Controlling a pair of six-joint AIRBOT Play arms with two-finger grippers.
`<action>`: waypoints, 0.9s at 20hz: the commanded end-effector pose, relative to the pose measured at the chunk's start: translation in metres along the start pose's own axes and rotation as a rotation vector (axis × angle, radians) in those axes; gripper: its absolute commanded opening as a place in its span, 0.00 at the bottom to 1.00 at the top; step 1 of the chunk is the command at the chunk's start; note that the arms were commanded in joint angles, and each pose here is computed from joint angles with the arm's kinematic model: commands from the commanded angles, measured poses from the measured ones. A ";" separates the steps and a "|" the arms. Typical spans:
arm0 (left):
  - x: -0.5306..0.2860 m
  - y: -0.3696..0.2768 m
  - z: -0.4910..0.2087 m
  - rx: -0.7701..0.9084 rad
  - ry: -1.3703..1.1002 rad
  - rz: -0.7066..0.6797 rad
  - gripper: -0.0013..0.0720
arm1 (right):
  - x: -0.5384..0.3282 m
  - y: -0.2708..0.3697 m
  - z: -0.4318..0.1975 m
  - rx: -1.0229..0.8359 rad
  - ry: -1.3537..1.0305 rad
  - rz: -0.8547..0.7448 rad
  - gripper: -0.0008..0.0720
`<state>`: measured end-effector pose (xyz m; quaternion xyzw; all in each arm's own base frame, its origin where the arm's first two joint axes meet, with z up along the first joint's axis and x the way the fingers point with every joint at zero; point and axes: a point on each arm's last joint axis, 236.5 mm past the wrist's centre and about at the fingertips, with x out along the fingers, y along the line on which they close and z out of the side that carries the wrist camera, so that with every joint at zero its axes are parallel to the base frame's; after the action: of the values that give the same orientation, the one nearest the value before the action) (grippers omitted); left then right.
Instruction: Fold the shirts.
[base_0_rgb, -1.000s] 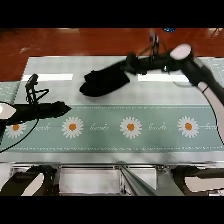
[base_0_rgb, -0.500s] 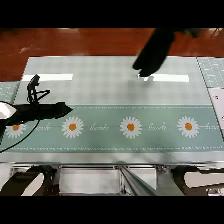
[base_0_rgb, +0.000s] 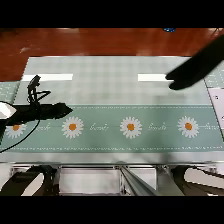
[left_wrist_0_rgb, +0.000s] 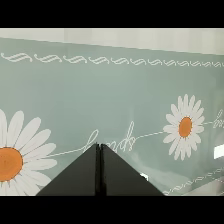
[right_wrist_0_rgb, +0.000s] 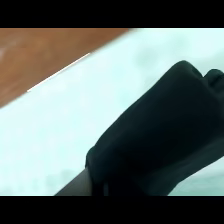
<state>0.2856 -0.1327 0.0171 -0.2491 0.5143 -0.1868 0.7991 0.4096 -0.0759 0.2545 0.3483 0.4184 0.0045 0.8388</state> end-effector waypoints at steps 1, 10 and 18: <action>0.000 0.000 0.000 0.001 0.001 0.000 0.05 | -0.034 -0.050 -0.028 0.110 0.001 -0.120 0.04; 0.000 0.000 0.000 0.023 -0.001 0.000 0.04 | -0.098 -0.215 -0.158 0.536 0.025 -0.522 0.04; 0.000 0.000 0.001 0.023 -0.002 0.001 0.04 | -0.132 -0.311 -0.301 0.851 0.239 -0.965 0.54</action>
<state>0.2862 -0.1325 0.0171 -0.2401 0.5112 -0.1920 0.8026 0.0691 -0.1785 0.0640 0.4394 0.5542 -0.4466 0.5480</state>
